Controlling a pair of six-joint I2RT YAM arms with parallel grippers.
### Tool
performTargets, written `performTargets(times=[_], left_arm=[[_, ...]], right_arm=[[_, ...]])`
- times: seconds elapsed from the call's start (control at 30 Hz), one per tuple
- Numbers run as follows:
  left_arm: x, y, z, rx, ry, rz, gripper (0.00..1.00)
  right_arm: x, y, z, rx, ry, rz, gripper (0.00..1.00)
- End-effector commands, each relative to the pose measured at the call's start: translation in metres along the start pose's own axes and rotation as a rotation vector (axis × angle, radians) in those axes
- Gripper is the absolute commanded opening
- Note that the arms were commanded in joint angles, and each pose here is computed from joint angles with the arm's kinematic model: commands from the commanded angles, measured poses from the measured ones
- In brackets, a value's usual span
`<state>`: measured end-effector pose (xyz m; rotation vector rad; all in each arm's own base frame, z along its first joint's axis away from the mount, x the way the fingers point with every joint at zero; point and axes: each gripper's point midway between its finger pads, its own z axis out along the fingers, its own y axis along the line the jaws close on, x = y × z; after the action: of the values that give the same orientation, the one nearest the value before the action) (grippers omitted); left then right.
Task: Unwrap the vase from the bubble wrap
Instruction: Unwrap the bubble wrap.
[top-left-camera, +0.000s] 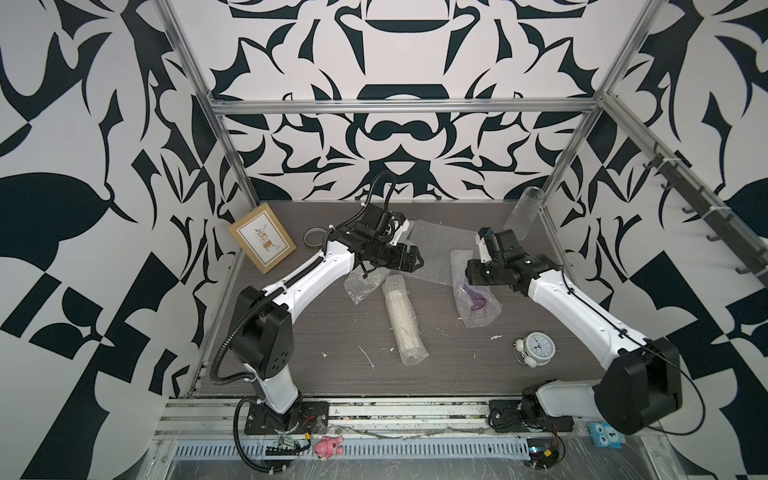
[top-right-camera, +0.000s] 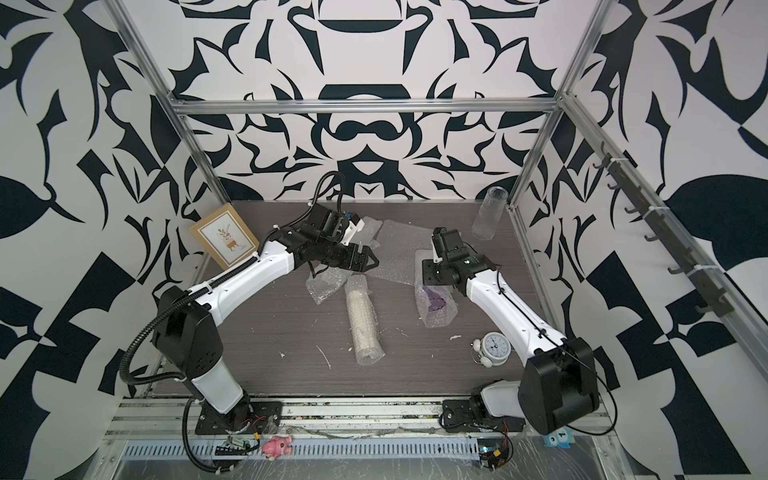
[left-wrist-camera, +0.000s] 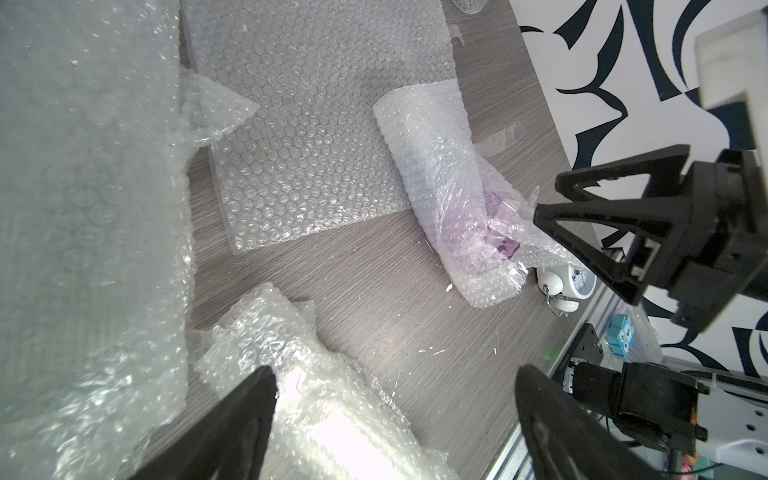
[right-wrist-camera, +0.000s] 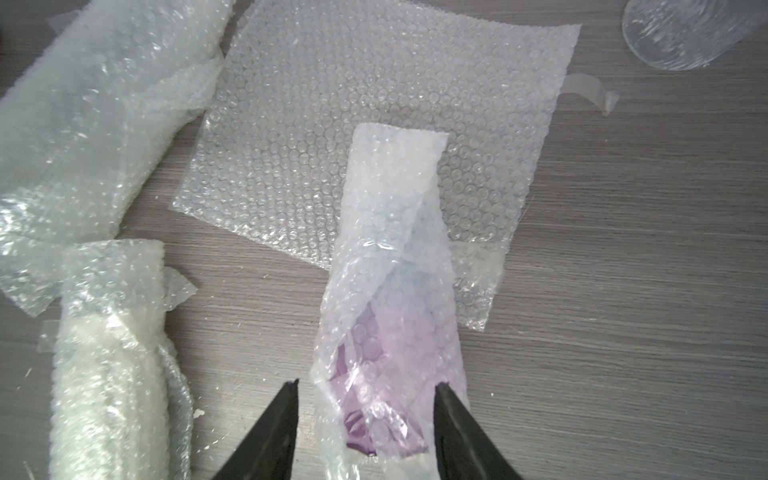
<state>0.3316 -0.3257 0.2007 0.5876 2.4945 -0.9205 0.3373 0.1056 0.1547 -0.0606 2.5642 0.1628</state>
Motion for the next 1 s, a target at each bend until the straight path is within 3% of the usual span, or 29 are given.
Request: performTargets(times=[0.0,0.13,0.27,0.37,0.73,0.97], left_arm=[[0.000,-0.005,0.002,0.028,0.012,-0.006,0.93],[0.001,-0.008,0.008,0.038,0.016,-0.013,0.93],[0.000,-0.011,0.014,0.043,0.018,-0.018,0.93],[0.000,-0.014,0.017,0.049,0.021,-0.021,0.93],[0.007,-0.022,0.028,0.059,0.040,-0.024,0.93],[0.007,-0.023,0.030,0.060,0.042,-0.023,0.93]], right_arm=[[-0.010,-0.004,0.000,0.041,-0.003,-0.030,0.52],[-0.009,0.001,0.010,0.016,0.017,-0.030,0.37],[-0.014,-0.003,0.008,0.021,-0.017,-0.003,0.08],[-0.019,-0.015,0.001,0.049,-0.057,0.039,0.01],[-0.005,-0.063,0.002,0.065,-0.098,0.276,0.00],[0.001,-0.057,0.011,-0.005,-0.085,0.333,0.00]])
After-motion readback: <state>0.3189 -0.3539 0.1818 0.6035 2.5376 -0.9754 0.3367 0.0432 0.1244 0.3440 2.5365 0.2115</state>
